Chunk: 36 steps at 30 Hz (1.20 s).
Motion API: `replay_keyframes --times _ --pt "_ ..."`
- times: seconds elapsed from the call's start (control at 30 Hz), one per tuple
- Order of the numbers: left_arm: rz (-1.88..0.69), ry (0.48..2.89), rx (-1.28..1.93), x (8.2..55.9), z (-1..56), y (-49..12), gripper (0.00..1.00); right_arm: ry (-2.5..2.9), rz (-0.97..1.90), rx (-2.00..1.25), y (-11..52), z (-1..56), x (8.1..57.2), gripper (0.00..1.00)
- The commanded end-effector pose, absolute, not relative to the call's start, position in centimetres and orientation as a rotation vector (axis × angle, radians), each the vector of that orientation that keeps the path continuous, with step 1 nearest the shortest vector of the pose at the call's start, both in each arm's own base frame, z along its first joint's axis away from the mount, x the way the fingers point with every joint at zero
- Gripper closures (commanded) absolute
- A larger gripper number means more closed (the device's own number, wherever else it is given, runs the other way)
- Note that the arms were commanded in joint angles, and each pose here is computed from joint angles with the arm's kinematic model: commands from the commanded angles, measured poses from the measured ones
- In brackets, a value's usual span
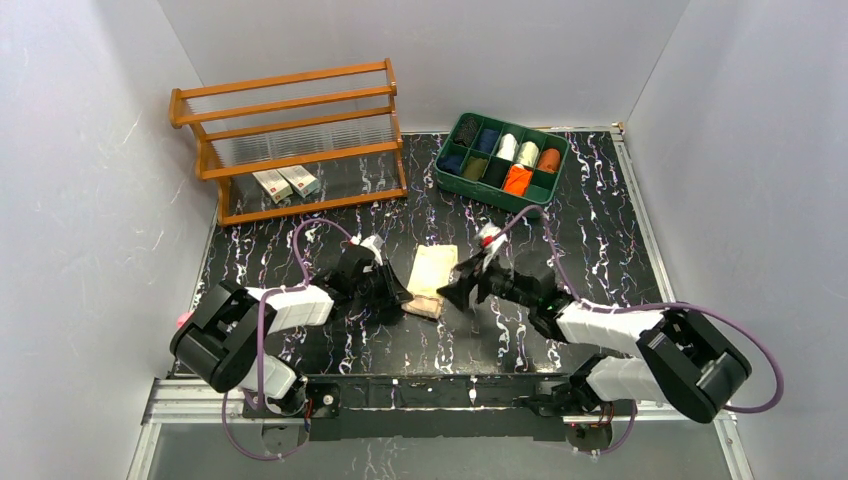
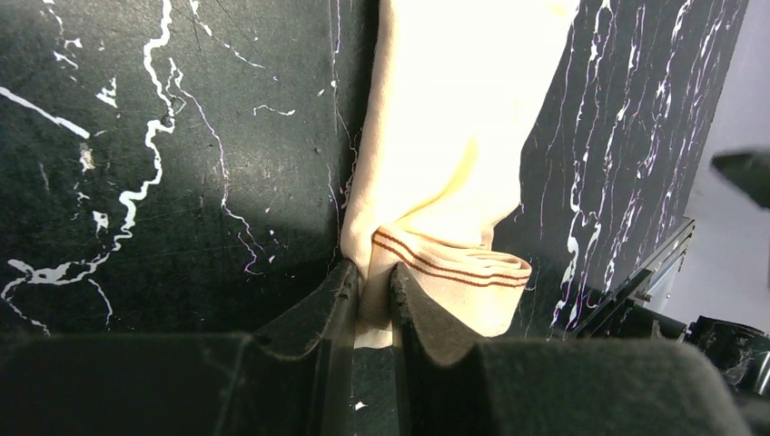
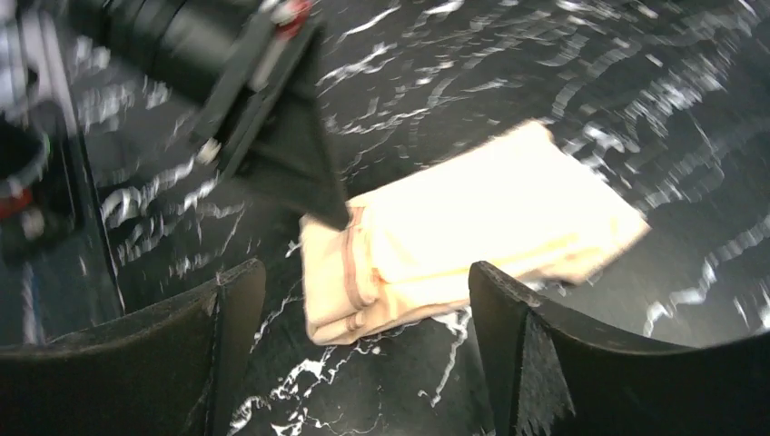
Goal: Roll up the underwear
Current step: Roll the underwear to the center of the board.
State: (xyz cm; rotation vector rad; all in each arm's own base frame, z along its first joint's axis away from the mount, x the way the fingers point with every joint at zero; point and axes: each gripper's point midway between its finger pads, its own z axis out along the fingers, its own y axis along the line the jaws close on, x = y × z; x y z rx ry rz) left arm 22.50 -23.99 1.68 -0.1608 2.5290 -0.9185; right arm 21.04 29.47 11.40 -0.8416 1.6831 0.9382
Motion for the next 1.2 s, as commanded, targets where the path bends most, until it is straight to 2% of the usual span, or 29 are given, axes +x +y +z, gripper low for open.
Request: replay_keyframes --times 0.0,0.23,0.83,1.07,1.13,1.17 --pt "-0.560 2.824 -0.172 17.5 -4.2 -18.5 0.89 1.232 0.589 -1.328 32.7 11.8 19.4 0.24" --pt "-0.562 2.830 -0.168 17.5 -4.1 -18.5 0.89 1.022 0.408 -1.521 34.5 9.7 17.8 0.35" --pt "-0.549 2.844 -0.146 17.6 -3.9 -18.6 0.90 1.169 0.363 -1.626 33.8 3.7 18.2 0.50" --pt "-0.543 2.836 -0.152 17.6 -3.6 -18.4 0.89 1.322 0.328 -1.602 32.3 1.1 18.7 0.67" --pt "-0.546 2.828 -0.166 17.7 -3.5 -18.3 0.87 1.373 0.327 -1.589 32.0 0.5 18.8 0.70" --pt "-0.549 2.825 -0.172 17.8 -3.4 -18.3 0.85 1.405 0.351 -1.581 32.0 0.3 18.7 0.75"
